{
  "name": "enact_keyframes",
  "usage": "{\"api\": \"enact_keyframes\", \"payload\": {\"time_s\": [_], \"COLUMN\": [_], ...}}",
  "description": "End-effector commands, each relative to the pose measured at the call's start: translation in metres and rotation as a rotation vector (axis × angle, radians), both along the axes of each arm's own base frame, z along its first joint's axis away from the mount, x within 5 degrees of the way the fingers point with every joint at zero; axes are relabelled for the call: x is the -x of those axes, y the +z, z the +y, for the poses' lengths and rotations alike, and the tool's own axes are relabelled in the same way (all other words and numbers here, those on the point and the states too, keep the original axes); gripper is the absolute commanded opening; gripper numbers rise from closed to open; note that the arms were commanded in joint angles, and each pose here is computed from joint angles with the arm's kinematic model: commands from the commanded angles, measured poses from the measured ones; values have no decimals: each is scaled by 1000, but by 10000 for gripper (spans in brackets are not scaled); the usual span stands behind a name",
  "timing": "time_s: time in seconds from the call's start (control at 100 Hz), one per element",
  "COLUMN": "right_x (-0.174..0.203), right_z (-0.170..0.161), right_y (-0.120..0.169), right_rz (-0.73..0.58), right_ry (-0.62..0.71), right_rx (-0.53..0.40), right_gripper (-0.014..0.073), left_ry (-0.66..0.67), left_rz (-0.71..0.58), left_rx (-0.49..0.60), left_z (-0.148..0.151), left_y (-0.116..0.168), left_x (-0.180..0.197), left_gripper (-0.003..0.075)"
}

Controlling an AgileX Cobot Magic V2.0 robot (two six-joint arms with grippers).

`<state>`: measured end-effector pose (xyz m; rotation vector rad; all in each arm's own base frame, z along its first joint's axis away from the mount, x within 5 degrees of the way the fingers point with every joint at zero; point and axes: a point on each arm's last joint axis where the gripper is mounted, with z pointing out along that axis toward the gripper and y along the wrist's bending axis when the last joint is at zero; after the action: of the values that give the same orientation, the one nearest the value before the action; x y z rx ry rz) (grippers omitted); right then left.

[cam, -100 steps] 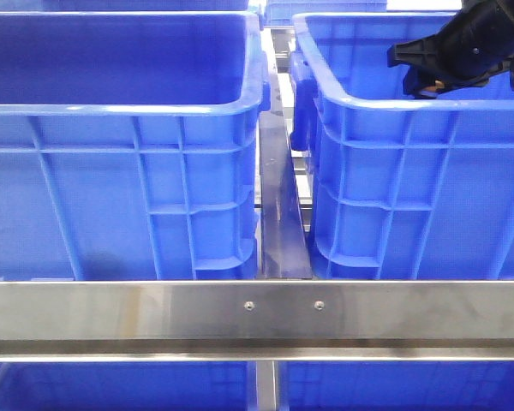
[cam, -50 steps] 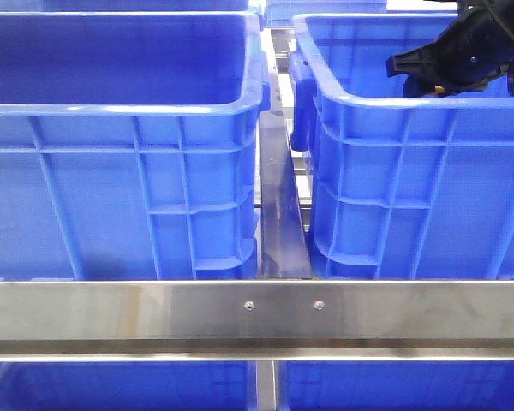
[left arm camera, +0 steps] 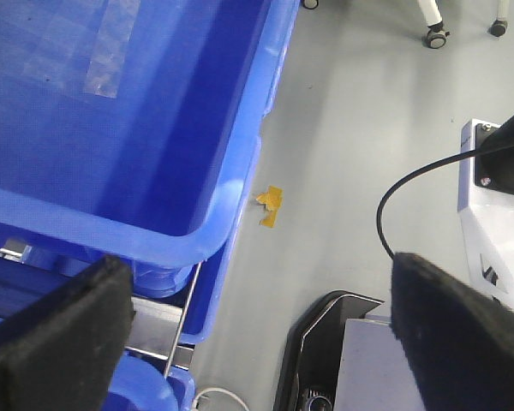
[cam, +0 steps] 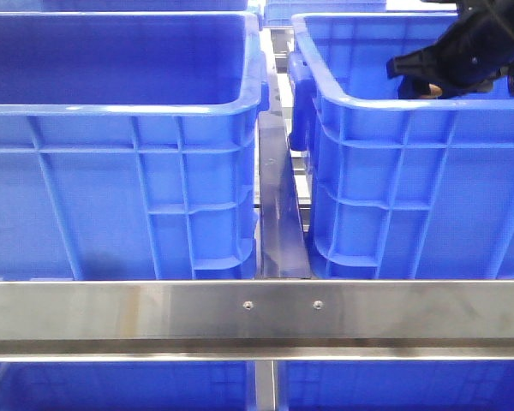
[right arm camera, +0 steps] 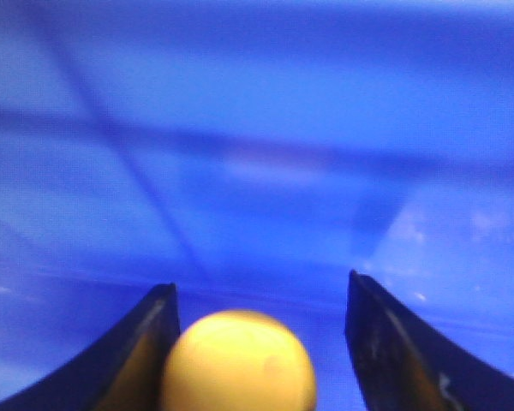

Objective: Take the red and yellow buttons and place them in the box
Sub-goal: 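Open the right gripper to release the yellow button in the crate, then lower the left gripper onto a red-capped button switch and grasp it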

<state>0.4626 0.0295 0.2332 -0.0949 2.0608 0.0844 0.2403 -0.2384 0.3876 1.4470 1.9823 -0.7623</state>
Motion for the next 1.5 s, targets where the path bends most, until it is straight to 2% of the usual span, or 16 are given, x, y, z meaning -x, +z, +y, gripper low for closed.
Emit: {"api": "enact_keyframes", "payload": {"time_s": [0.0, 0.3, 0.37, 0.44, 0.56, 0.63, 0.78, 0.97, 1.18, 1.31, 1.49], "right_x": [11, 41, 56, 72, 102, 117, 152, 202, 252, 275, 288], "right_z": [-2, -14, -17, -19, -19, -18, -16, -17, -15, -15, -15], "right_y": [54, 84, 89, 92, 95, 96, 101, 105, 108, 109, 110], "right_rz": [-120, -150, -139, -133, -122, -115, -119, -166, -231, -277, -302], "right_ry": [12, 13, 23, 25, 31, 42, 56, 37, 46, 45, 52], "right_rx": [10, -3, -10, -15, -19, -23, -39, -54, -62, -62, -63], "right_gripper": [456, 454, 424, 318, 31, -71, -59, -59, -59, -59, -59], "left_ry": [4, -3, -3, -3, 2, 9, 71, 242, 381, 587, 879], "left_rz": [-48, -41, -41, -41, -53, -62, -68, -82, -86, -63, 48], "left_rx": [109, 103, 103, 103, 84, 68, 1, -132, -175, -154, -105], "left_z": [2, 2, 2, 2, 3, 4, 9, 22, 31, 50, 99], "left_y": [28, 28, 28, 28, 27, 26, 21, 14, 12, 14, 13], "left_x": [11, 12, 12, 12, 11, 10, 5, -6, -15, -32, -60], "left_gripper": [566, 566, 566, 566, 566, 566, 565, 523, 512, 512, 512]}}
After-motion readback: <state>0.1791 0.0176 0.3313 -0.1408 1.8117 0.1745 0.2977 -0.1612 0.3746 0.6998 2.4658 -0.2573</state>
